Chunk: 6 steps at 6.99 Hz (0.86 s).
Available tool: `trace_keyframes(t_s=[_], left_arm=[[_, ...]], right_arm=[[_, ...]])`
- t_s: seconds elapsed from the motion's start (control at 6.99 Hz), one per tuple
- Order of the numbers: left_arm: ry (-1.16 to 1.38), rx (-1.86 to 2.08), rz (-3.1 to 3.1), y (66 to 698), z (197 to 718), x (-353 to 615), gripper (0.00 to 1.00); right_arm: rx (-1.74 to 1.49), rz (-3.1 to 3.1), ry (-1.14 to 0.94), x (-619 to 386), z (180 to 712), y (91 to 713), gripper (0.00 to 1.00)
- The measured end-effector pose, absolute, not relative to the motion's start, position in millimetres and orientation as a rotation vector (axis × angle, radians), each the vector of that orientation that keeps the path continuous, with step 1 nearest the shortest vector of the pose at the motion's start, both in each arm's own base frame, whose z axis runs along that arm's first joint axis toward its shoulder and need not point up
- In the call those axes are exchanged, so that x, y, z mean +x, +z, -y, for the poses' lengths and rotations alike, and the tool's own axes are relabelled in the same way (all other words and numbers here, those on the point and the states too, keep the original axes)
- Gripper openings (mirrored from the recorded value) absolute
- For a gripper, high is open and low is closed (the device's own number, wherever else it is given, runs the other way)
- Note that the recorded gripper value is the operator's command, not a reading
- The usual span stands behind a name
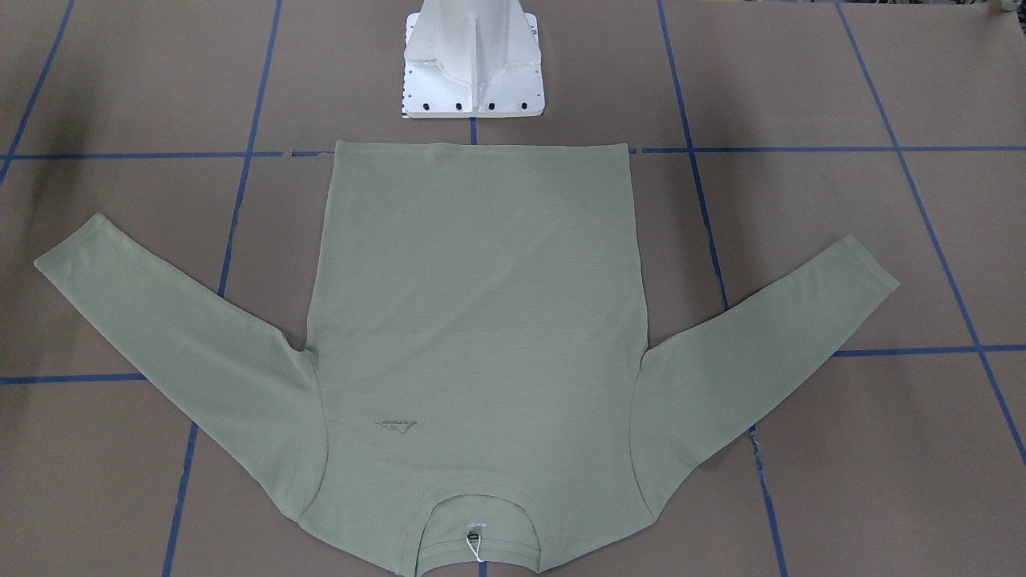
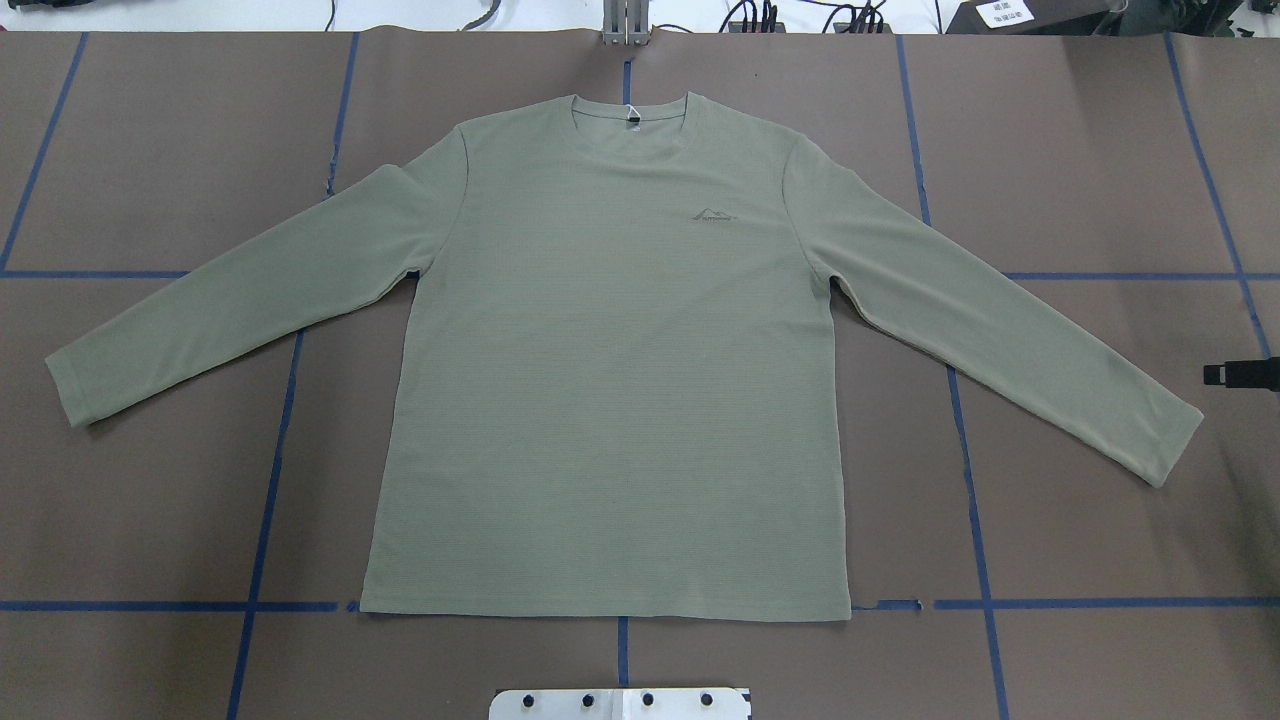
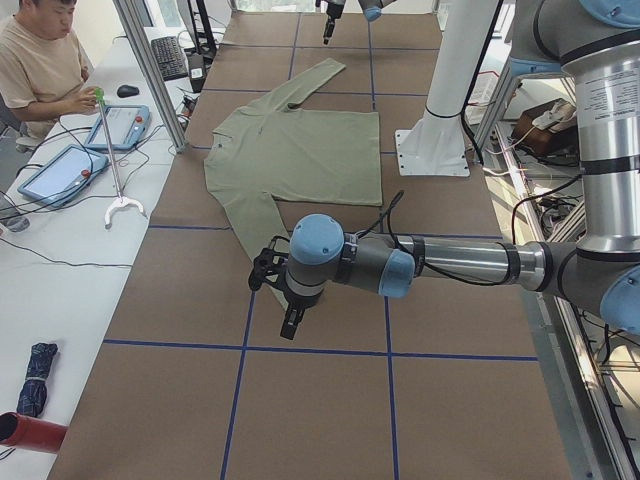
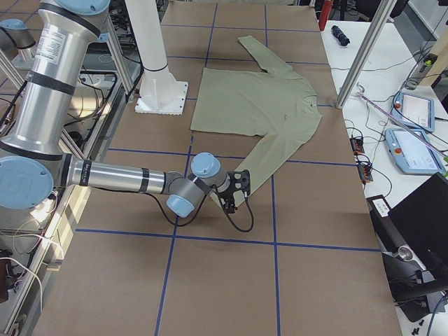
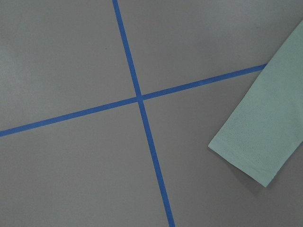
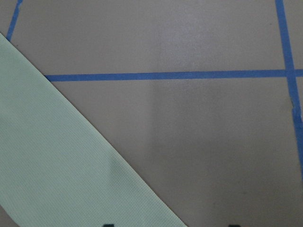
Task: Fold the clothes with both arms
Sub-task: 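Lower the right gripper to the cuff of the sleeve nearest it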
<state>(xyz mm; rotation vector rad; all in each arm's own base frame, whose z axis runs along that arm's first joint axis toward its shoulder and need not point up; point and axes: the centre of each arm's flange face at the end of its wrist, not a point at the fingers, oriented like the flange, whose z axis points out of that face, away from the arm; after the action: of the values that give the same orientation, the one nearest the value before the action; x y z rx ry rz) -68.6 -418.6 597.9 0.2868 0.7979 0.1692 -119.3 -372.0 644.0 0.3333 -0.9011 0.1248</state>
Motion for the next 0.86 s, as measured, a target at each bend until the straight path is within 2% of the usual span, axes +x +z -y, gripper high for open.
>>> trace_keyframes(t_s=[0.86], left_arm=[[0.171, 0.286, -0.798, 599, 417, -69, 1.00]], right_arm=[[0.321, 0.849, 0.115, -158, 359, 681, 0.73]])
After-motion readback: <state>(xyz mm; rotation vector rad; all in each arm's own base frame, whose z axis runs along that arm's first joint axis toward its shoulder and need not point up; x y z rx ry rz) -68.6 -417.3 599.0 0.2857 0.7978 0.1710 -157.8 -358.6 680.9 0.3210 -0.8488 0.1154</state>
